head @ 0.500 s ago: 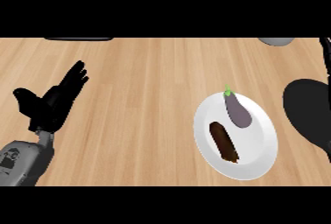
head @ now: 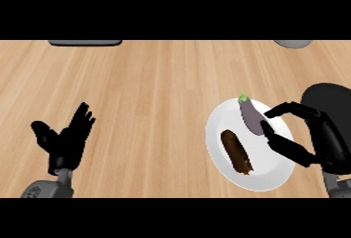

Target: Pick the sweet potato from the plate and place it in the pan

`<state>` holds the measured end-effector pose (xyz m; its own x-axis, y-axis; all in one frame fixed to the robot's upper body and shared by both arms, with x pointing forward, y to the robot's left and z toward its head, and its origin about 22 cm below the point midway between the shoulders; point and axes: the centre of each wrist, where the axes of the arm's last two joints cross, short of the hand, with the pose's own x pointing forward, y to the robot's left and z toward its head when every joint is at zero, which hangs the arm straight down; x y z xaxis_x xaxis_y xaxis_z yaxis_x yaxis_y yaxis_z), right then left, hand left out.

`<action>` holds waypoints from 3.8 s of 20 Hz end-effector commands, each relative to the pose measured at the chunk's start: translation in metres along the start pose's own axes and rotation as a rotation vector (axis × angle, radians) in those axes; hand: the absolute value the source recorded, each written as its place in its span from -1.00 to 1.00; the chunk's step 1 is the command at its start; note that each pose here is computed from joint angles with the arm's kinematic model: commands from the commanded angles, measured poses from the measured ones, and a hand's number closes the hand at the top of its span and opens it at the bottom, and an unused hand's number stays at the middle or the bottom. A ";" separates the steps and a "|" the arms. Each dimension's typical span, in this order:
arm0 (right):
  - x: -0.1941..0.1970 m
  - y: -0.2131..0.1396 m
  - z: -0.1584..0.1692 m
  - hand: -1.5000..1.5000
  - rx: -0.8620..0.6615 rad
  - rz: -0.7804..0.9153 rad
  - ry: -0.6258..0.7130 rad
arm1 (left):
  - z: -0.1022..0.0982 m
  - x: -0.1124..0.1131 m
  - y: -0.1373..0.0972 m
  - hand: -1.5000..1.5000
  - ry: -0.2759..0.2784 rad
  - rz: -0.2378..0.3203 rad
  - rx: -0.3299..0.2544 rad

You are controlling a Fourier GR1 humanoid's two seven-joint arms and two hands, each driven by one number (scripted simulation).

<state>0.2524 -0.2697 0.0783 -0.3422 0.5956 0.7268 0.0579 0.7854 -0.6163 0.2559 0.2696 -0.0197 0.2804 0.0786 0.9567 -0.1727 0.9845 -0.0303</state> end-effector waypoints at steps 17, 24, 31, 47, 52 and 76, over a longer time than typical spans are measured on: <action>0.077 0.124 0.084 -1.00 -0.225 0.657 0.111 | 0.029 -0.026 -0.008 0.00 0.028 0.076 0.056; 0.074 0.139 0.051 -1.00 0.048 0.977 0.448 | 0.026 -0.027 -0.013 0.00 0.022 0.081 0.037; 0.109 0.155 -0.005 -1.00 0.163 1.133 0.549 | 0.024 -0.023 -0.003 0.00 0.042 0.063 0.037; 0.096 0.164 -0.023 -1.00 0.440 1.168 0.743 | 0.025 -0.046 -0.025 0.00 0.036 0.079 0.044; 0.081 0.157 -0.013 -1.00 0.393 1.084 0.688 | 0.032 -0.029 -0.023 0.00 0.041 0.061 0.064; 0.035 0.150 0.001 1.00 0.411 1.060 0.512 | 0.032 -0.036 -0.024 0.00 0.042 0.086 0.051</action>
<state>0.2584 -0.1218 0.0293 0.1103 0.9638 -0.2426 -0.2060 -0.2166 -0.9543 0.2268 0.2471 -0.0300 0.2495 0.1543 0.9560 -0.2343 0.9675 -0.0951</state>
